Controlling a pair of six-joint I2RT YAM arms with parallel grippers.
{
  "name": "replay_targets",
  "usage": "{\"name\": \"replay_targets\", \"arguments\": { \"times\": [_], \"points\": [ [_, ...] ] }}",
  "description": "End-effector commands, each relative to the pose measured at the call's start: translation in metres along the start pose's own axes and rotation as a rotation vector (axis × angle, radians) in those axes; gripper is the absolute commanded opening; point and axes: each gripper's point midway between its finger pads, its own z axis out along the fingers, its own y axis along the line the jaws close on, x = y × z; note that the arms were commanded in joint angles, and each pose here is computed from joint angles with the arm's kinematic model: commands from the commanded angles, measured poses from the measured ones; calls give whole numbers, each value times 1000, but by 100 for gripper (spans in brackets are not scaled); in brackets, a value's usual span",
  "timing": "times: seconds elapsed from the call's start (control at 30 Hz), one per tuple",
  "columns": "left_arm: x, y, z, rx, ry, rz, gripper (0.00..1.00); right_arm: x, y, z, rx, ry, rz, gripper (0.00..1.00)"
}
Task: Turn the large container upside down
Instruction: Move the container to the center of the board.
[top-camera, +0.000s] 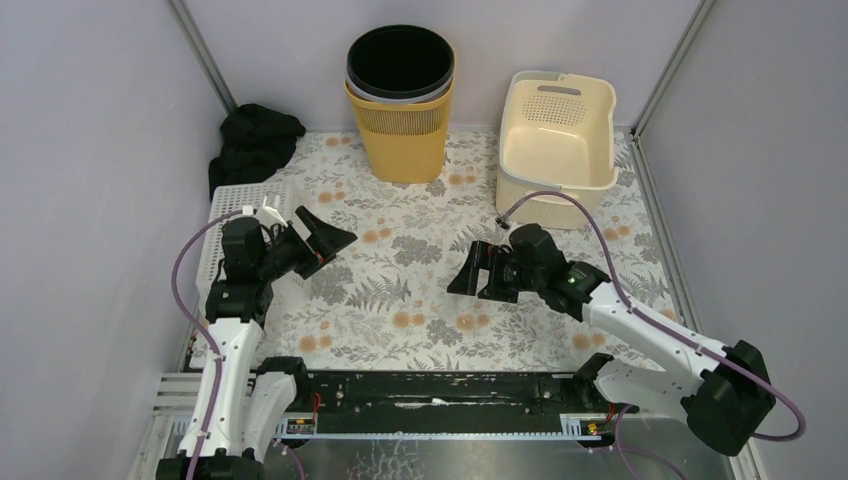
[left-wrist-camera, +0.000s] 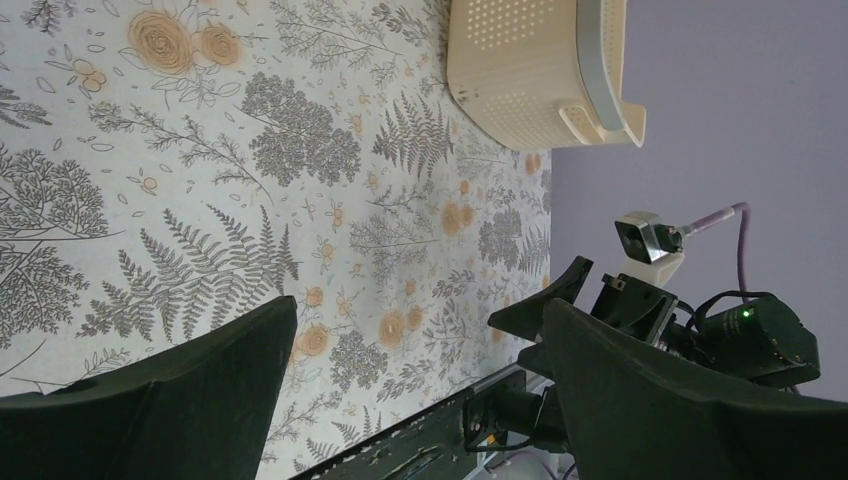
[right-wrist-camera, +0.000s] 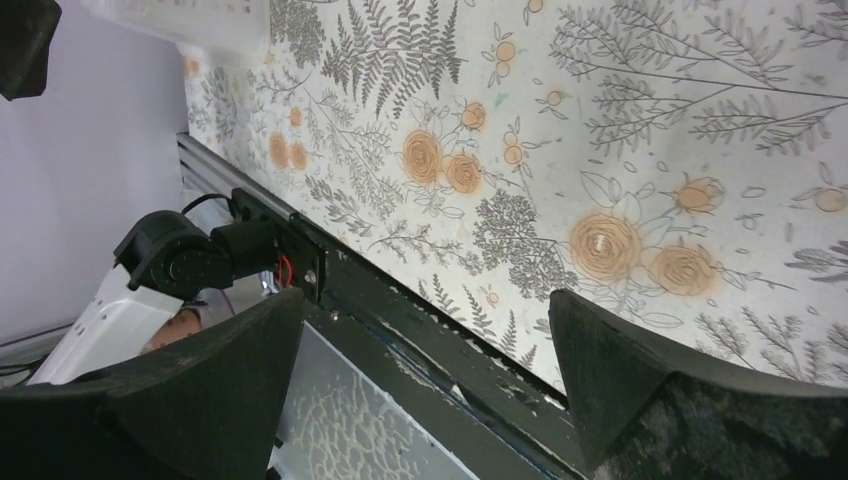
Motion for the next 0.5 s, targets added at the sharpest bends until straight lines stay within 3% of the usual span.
{"name": "replay_targets", "arguments": {
  "times": [0.0, 0.1, 0.23, 0.47],
  "points": [
    [-5, -18, -1, 91, -6, 76, 100, -26, 10, -27, 27, -126, -58, 99],
    [-7, -21, -1, 91, -9, 90, 100, -43, 15, -43, 44, -217, -92, 99],
    [-3, -31, 5, 91, 6, 132, 100, -79, 8, -67, 202, -351, -126, 99],
    [40, -48, 36, 51, 117, 232, 100, -144, 26, -96, 353, -448, -195, 99]
  ]
}}
